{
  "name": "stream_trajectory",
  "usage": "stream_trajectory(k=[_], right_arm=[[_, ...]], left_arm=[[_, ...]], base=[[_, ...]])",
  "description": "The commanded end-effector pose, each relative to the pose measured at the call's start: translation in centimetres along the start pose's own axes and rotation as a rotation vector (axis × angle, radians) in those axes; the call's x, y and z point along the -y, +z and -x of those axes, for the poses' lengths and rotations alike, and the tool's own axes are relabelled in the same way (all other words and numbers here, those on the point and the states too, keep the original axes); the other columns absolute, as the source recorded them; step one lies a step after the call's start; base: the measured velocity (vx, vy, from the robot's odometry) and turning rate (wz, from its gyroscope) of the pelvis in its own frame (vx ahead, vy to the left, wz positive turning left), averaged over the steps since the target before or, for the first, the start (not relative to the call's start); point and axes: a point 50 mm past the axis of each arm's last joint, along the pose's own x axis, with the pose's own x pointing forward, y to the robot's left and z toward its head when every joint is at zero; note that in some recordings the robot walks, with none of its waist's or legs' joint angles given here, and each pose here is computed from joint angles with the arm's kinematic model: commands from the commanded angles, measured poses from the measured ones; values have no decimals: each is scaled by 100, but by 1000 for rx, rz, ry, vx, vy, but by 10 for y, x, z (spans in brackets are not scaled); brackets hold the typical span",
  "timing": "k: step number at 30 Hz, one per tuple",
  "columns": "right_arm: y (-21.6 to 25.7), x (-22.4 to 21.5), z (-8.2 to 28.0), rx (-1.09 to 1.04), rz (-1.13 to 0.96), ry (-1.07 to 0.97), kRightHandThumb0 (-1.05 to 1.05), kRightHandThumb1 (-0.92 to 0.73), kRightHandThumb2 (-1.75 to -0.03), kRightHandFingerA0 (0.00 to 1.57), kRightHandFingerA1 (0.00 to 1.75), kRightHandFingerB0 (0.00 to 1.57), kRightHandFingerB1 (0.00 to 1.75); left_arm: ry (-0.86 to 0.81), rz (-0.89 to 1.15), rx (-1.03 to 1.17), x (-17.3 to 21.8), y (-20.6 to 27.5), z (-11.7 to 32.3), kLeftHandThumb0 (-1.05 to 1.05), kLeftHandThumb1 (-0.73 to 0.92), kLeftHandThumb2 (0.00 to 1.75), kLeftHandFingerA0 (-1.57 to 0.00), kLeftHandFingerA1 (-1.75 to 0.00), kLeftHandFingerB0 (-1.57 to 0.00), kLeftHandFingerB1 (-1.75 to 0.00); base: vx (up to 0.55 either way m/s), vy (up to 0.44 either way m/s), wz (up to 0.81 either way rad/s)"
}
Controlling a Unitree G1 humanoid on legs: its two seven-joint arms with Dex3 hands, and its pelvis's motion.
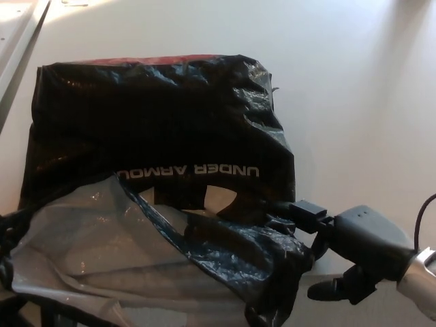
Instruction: A plastic bag is kept infront of the robot in the middle of the desk and the robot uses both its hands to grab it from the top and lifts it up and then releases it.
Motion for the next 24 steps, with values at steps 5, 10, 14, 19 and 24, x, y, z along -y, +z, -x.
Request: stream_trajectory(k=[5,10,14,19,24], right_arm=[[17,-22,-3,119,447,-1,-59,-43,-71,110,130,6,36],[20,-29,-5,126,478,14,-60,-43,-72,112,123,7,38],[16,-31,-5,96,411,30,-60,-43,-70,108,134,6,35],[7,-32,-5,67,365,9,-59,-41,-69,108,136,6,36],[-2,-33,-3,64,362,-19,-60,-40,-69,109,137,7,38]], left_arm=[[-27,-19,-8,-1,-2,-1,-25,33,82,-110,-100,0,-44],[-22,-24,-12,-2,-2,-1,-22,32,82,-110,-101,-2,-45],[-22,-28,-16,-3,-3,-1,-24,33,81,-107,-97,-2,-44],[-19,-29,-11,-3,-2,-1,-24,33,81,-106,-97,-2,-44],[-17,-16,-12,-3,-3,-1,-23,33,81,-107,-98,-2,-44]], base=[[0,0,0],[0,0,0],[0,0,0],[0,0,0],[0,0,0]])
